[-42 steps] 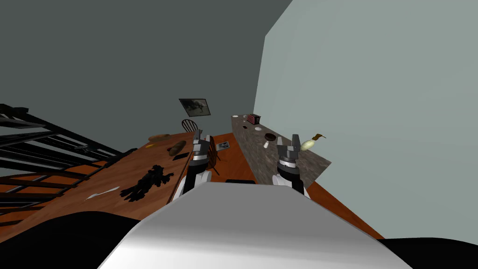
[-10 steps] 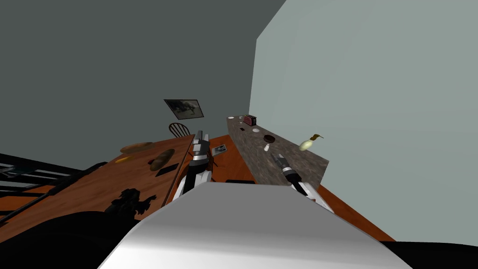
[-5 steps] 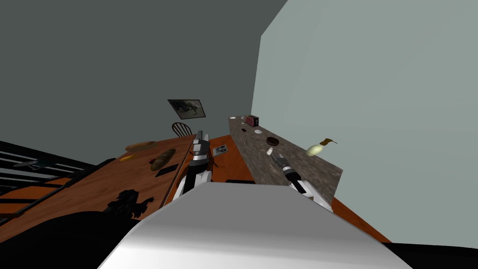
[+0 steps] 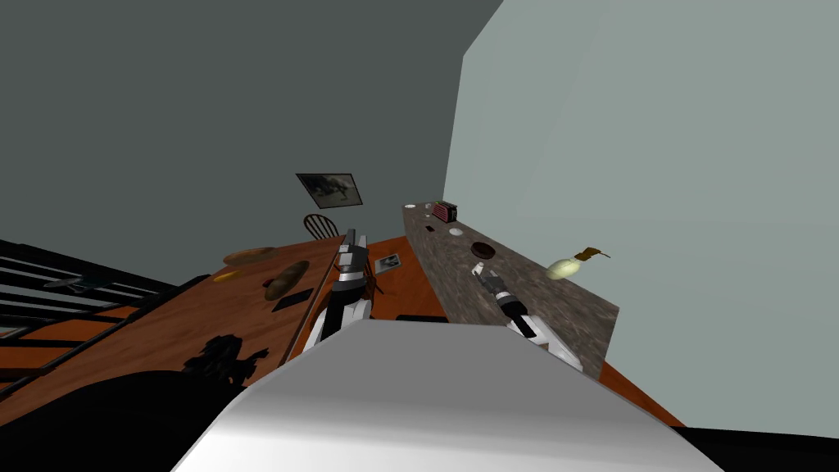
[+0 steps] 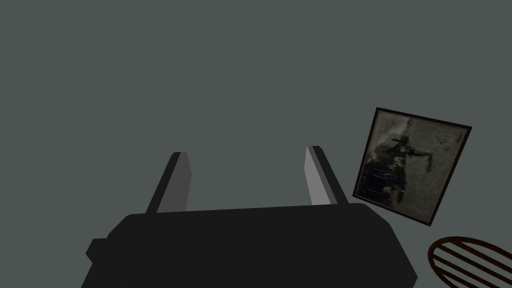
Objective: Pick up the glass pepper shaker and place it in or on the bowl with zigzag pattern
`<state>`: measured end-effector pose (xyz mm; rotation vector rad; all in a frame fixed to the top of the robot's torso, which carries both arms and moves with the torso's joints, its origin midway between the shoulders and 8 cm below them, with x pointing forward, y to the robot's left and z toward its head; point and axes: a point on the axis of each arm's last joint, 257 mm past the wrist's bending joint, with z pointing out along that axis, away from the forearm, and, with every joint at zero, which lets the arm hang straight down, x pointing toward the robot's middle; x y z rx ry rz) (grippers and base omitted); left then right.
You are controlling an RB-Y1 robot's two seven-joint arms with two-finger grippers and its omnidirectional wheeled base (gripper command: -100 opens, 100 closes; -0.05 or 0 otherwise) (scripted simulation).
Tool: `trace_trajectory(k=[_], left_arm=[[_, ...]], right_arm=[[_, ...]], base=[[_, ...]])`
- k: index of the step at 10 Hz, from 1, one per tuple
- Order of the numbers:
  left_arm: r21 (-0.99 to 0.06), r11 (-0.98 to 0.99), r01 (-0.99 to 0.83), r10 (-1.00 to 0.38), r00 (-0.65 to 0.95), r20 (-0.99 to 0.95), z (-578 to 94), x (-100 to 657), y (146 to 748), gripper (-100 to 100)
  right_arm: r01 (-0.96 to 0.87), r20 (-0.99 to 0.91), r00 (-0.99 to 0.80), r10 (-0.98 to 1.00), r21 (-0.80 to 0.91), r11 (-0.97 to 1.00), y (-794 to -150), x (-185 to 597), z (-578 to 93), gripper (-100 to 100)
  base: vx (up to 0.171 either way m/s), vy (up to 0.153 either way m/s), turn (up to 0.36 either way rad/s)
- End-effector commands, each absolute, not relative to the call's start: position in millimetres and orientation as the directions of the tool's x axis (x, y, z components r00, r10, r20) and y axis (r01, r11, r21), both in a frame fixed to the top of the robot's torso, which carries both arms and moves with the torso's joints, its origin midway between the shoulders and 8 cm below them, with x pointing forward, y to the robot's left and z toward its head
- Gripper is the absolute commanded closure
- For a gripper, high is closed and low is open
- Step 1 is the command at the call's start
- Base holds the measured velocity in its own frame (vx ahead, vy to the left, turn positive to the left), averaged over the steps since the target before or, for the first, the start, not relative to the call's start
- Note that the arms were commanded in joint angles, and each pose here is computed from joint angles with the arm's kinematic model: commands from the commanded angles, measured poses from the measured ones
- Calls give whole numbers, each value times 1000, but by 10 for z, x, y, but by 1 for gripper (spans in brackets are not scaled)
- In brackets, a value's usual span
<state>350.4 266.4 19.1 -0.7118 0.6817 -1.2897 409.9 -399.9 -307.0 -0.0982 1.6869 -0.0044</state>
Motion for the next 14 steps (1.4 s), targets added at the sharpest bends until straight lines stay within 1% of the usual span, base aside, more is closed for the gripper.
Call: trace_trajectory(k=[1, 5, 6, 7, 10, 14], left_arm=[[-789, 133, 600, -987, 150, -53, 191, 3504, 2664, 0], [-789, 133, 600, -987, 150, -53, 191, 3504, 2664, 0], [-789, 133, 600, -987, 150, -53, 191, 3504, 2664, 0], [-789, 133, 600, -987, 150, -53, 191, 3504, 2664, 0], [-789, 133, 600, -987, 150, -53, 191, 3504, 2664, 0], [-789, 133, 600, -987, 150, -53, 191, 3503, 2664, 0]], right_arm=[[-62, -991, -115, -67, -61, 996, -3999, 4099, -3070, 100], [-62, -991, -115, -67, -61, 996, -3999, 4100, -3070, 100], [-62, -991, -115, -67, -61, 996, -3999, 4100, -3070, 0], [-57, -983, -153, -102, -95, 994, -4187, 3975, -3127, -100], [-53, -963, -214, -165, -157, 986, -4505, 3766, -3171, -100], [-60, -912, -312, -265, -260, 964, -5021, 3393, -3158, -100]], base=[[0, 0, 0], [0, 0, 0], [0, 0, 0], [3, 42, -69], [-1, 68, -69], [29, 45, -69]])
